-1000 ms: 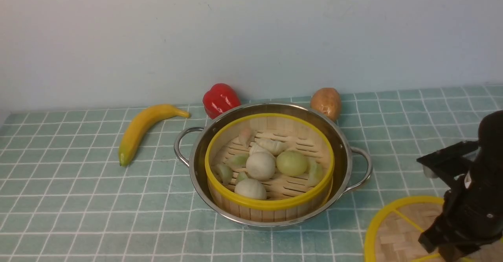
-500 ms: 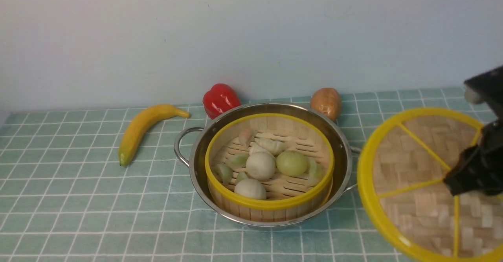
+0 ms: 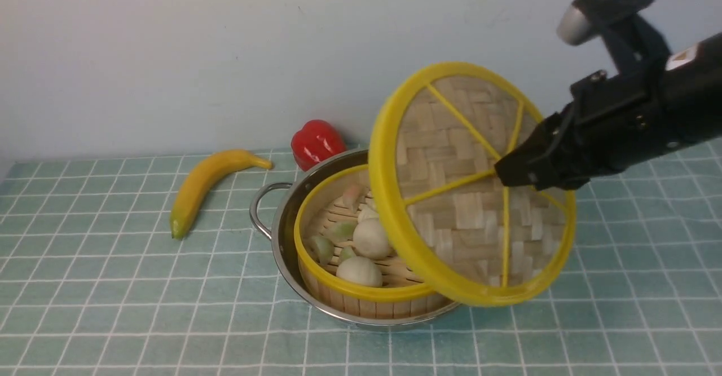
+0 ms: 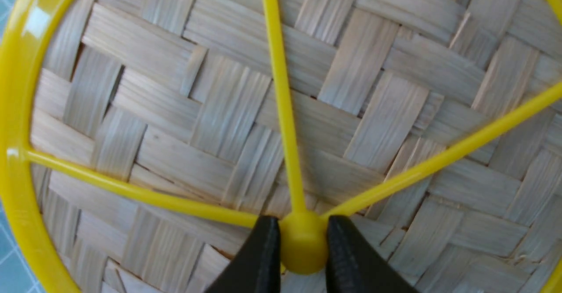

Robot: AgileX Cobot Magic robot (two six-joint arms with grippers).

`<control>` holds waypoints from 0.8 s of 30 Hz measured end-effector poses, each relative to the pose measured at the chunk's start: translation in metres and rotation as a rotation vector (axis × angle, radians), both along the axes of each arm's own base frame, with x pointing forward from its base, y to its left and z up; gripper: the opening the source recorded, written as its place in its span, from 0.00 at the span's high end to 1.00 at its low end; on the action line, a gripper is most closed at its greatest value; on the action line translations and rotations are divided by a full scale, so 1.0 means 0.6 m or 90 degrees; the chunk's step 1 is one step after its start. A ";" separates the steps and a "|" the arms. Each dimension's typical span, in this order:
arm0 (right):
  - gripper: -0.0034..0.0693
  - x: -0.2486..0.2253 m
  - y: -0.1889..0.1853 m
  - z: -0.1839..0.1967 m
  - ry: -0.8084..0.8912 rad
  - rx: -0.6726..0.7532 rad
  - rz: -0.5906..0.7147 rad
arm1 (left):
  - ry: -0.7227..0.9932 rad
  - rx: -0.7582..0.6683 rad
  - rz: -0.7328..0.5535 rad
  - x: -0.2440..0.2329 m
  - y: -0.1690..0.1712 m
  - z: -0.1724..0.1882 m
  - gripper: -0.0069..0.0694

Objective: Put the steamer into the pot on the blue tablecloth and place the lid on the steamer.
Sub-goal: 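Place the bamboo steamer lid onto the steamer basket in the pot with the right gripper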

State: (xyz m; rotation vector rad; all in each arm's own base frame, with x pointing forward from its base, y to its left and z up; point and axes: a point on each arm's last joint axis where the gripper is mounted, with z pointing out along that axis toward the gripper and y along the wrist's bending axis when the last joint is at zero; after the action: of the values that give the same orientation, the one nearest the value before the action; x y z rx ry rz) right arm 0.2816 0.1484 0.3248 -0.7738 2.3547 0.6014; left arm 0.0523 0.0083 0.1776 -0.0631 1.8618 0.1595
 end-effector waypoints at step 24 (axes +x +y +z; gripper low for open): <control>0.75 0.094 0.110 -0.061 -0.049 -0.096 0.079 | 0.000 0.000 0.000 0.000 0.000 0.000 0.59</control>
State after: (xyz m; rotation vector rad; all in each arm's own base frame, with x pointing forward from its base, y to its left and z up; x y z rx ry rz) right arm 0.3383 0.2143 0.2883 -0.9992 2.3133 0.4397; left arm 0.0523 0.0083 0.1776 -0.0631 1.8618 0.1595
